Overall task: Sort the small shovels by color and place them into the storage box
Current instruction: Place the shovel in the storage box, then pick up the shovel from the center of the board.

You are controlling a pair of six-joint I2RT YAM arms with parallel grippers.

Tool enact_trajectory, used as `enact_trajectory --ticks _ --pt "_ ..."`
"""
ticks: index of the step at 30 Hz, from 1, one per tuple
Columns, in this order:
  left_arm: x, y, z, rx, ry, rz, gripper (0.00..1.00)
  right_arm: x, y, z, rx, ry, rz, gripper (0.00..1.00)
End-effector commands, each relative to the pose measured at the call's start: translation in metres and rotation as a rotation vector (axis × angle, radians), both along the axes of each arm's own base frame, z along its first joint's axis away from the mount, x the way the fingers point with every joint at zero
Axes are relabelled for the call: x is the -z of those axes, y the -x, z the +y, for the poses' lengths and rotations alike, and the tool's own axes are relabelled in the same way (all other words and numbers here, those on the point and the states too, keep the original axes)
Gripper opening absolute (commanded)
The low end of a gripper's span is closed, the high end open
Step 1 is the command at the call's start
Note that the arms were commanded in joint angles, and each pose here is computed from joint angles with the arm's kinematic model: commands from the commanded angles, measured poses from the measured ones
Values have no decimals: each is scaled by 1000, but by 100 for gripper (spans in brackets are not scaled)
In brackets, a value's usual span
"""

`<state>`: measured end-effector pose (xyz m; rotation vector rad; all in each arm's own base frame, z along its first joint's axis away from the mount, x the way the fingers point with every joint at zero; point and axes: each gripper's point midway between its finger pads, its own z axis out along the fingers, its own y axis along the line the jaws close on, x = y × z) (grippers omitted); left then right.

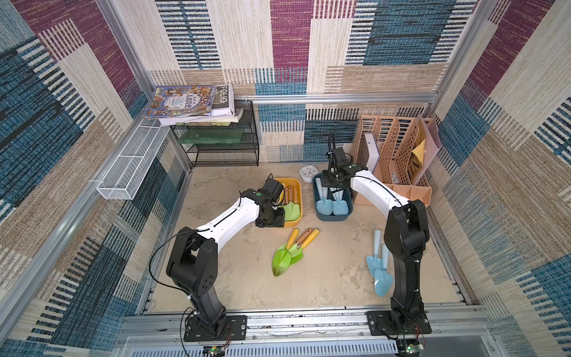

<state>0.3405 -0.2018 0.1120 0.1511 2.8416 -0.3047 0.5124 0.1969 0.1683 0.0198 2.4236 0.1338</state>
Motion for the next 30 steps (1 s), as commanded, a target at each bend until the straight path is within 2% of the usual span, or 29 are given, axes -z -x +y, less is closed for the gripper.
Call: enact_trajectory --ticks 1,6,16,23,30 --pt "5 13 -16 105 31 42 58 -27 0 -8 46 -5 -98 48" --pt "16 26 -36 211 50 82 58 -32 22 -22 74 -11 -108 48" --pt "47 46 -55 279 44 190 54 -9 58 -45 122 -12 -61 47" --pt "69 56 -55 284 6 244 44 -5 67 -52 145 -20 -51 47" --pt "80 62 -54 292 -30 265 28 -4 76 -57 156 -30 -52 47"
